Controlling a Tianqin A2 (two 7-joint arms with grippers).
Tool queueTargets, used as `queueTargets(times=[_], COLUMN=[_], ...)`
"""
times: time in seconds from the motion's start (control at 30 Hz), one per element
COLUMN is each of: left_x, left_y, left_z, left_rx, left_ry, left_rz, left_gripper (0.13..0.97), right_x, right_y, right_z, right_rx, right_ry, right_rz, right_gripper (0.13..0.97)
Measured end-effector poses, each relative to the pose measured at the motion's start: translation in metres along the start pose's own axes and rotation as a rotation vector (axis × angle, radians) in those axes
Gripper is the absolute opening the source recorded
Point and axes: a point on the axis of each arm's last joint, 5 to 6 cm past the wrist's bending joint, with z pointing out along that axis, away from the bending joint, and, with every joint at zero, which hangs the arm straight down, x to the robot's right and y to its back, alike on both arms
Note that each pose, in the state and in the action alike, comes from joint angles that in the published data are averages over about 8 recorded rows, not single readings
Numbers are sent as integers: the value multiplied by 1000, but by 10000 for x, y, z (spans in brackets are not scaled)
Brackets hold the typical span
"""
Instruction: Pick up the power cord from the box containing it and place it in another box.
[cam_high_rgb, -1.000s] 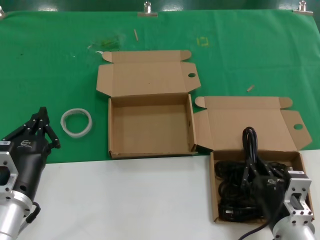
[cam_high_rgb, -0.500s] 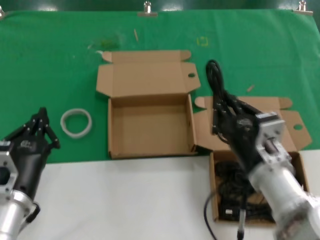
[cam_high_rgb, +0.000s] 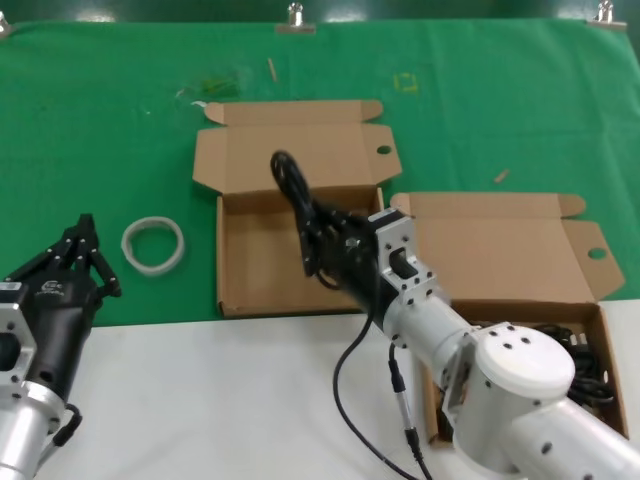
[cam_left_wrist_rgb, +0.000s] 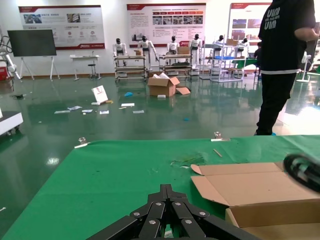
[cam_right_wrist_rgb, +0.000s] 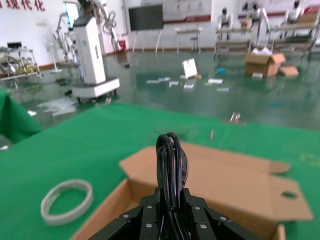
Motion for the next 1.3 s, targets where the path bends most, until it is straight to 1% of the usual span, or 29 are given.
queueTargets(times=[0.17, 0.37, 0.5, 0.7, 0.8, 0.83, 0.93, 1.07, 1.1, 1.17, 1.3], left_x=[0, 0, 0, 0, 0, 0, 0, 0, 0, 0, 0], left_y=[0, 0, 0, 0, 0, 0, 0, 0, 0, 0, 0], left_z=[0, 0, 0, 0, 0, 0, 0, 0, 0, 0, 0], left_rx=[0, 0, 0, 0, 0, 0, 0, 0, 0, 0, 0], left_ry=[0, 0, 0, 0, 0, 0, 0, 0, 0, 0, 0], left_rz=[0, 0, 0, 0, 0, 0, 0, 0, 0, 0, 0], left_gripper=[140, 140, 140, 140, 140, 140, 140, 140, 140, 140, 143], right_x=[12, 35, 49, 80, 107, 119, 169, 288, 321, 377, 441], right_y=[79, 84, 48, -103, -251, -312, -512, -743, -784, -843, -879], right_z=[128, 130, 80, -52, -180, -236, -443, -795, -885, -1041, -1195], right_rx=[-37, -51, -48, -14, 36, 61, 151, 278, 303, 341, 371], right_ry=[-9, -1, 3, 9, 7, 6, 3, 18, 25, 38, 59], right_rz=[9, 16, 22, 25, 24, 25, 28, 30, 29, 24, 17], right_gripper=[220, 239, 239, 307, 330, 350, 409, 487, 487, 539, 642])
